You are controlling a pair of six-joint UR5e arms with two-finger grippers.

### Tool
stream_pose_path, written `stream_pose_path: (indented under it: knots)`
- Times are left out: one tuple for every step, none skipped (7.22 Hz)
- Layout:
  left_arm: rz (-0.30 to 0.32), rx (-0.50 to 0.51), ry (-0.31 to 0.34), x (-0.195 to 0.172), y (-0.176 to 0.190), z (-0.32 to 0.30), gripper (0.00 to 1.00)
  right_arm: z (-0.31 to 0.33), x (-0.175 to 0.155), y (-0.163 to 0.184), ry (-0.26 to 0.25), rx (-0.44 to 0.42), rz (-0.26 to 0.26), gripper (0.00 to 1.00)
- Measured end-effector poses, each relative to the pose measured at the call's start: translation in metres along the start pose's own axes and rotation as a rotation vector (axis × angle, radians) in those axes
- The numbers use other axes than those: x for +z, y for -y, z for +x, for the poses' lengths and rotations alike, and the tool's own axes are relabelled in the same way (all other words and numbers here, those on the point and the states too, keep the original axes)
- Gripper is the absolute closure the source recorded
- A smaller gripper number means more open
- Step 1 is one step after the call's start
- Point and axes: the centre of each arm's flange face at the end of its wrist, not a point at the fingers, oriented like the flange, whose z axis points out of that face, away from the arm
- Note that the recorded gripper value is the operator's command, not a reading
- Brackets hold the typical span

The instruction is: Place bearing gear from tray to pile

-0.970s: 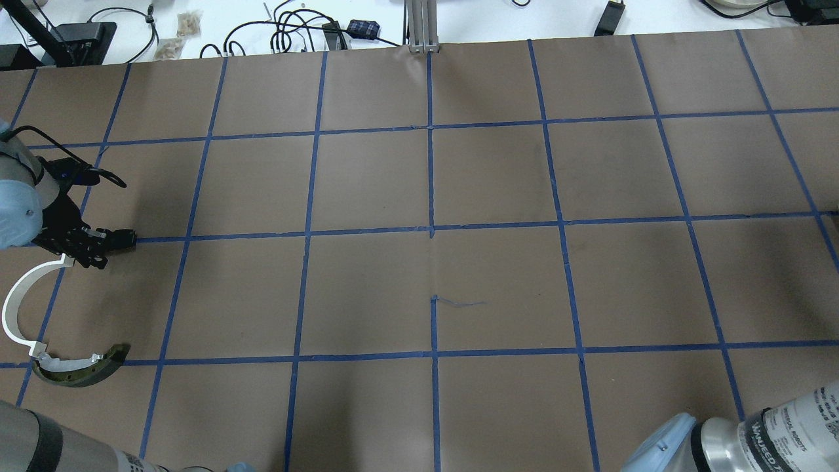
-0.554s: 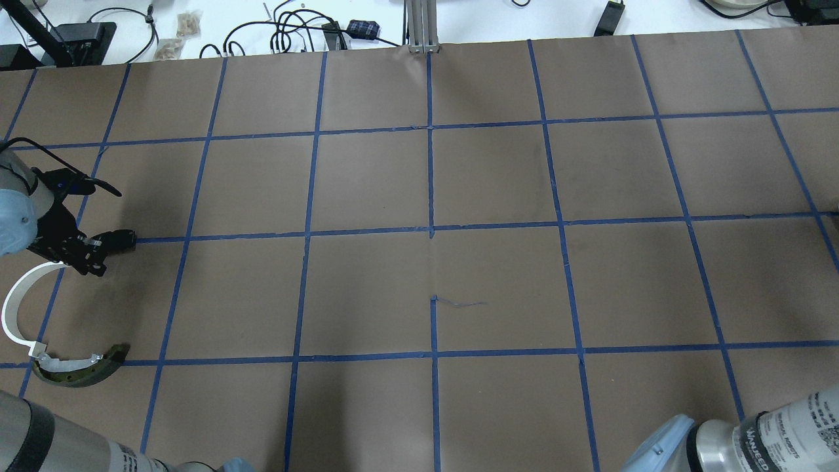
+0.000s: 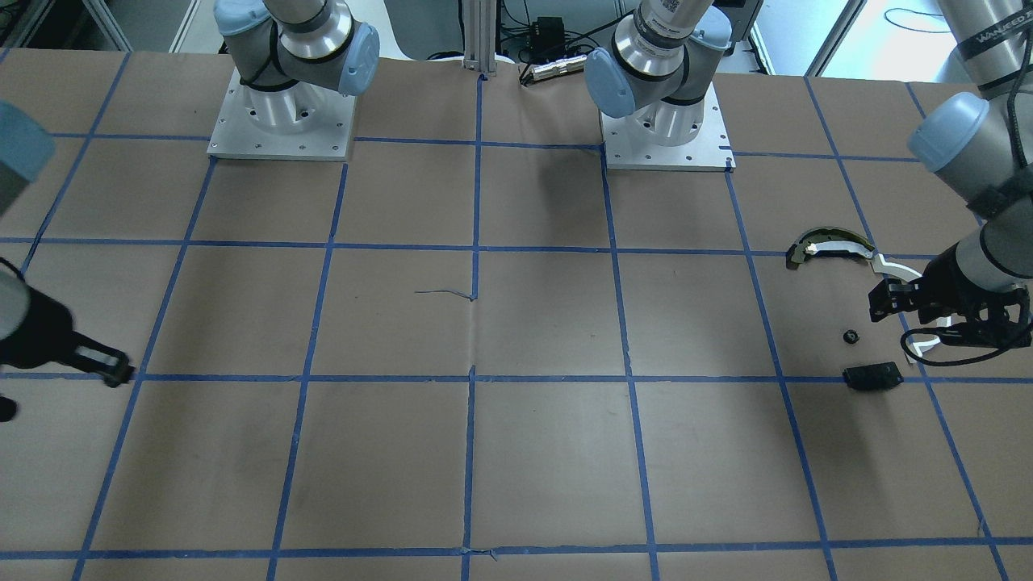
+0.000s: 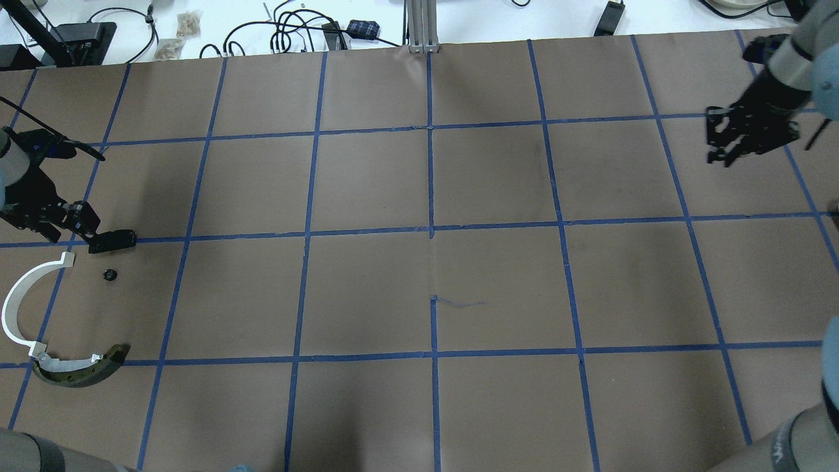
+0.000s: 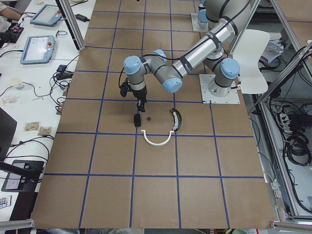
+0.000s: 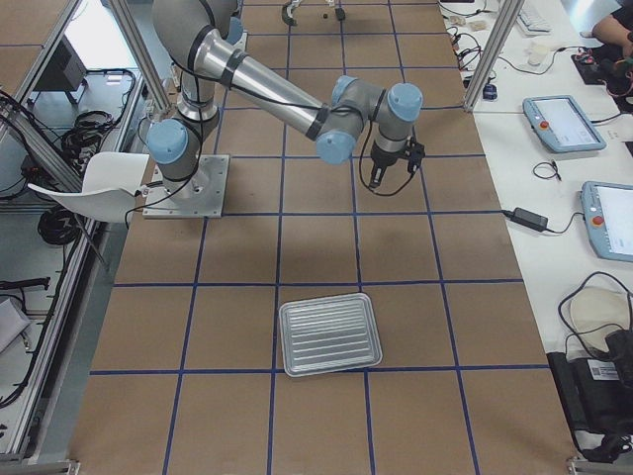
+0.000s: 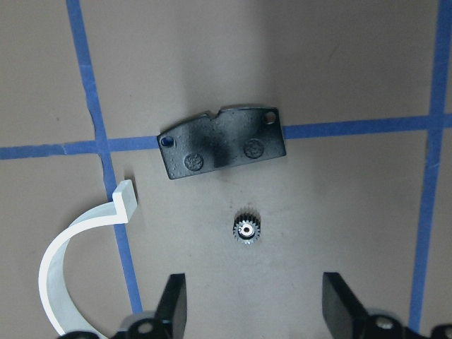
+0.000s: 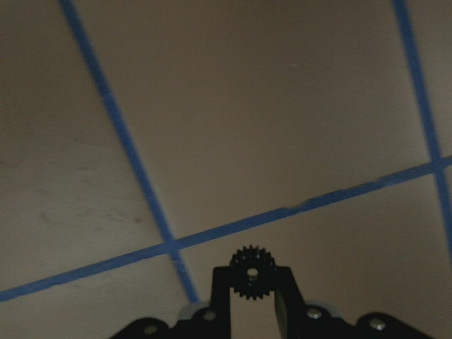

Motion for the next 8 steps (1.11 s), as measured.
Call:
stream_pose_path:
  knots:
    - [0.024, 0.008, 0.017, -0.025, 0.009, 0.020, 0.27, -0.084, 0.012, -0.034, 0.026, 0.046, -0.023, 1.00]
    - [0.045, 0.002, 0.031, -0.044, 0.018, 0.050, 0.27, -0.151, 0.026, -0.073, 0.027, 0.052, -0.049, 1.00]
    - [0.065, -0.010, 0.027, -0.060, 0.024, 0.085, 0.27, -0.202, 0.042, -0.110, 0.019, 0.031, -0.071, 1.00]
    - [0.093, -0.032, -0.005, -0.073, 0.028, 0.121, 0.27, -0.244, 0.061, -0.142, 0.019, 0.023, -0.083, 1.00]
    - [0.112, -0.061, -0.047, -0.080, 0.030, 0.151, 0.27, -0.278, 0.083, -0.168, 0.024, 0.034, -0.095, 1.00]
    - [0.117, -0.079, -0.082, -0.082, 0.031, 0.182, 0.27, -0.300, 0.107, -0.185, 0.024, 0.059, -0.120, 1.00]
    - [0.115, -0.088, -0.109, -0.082, 0.033, 0.211, 0.28, -0.313, 0.124, -0.194, 0.024, 0.082, -0.138, 0.97]
    - [0.108, -0.090, -0.120, -0.081, 0.034, 0.237, 0.28, -0.319, 0.132, -0.199, 0.028, 0.093, -0.149, 0.59]
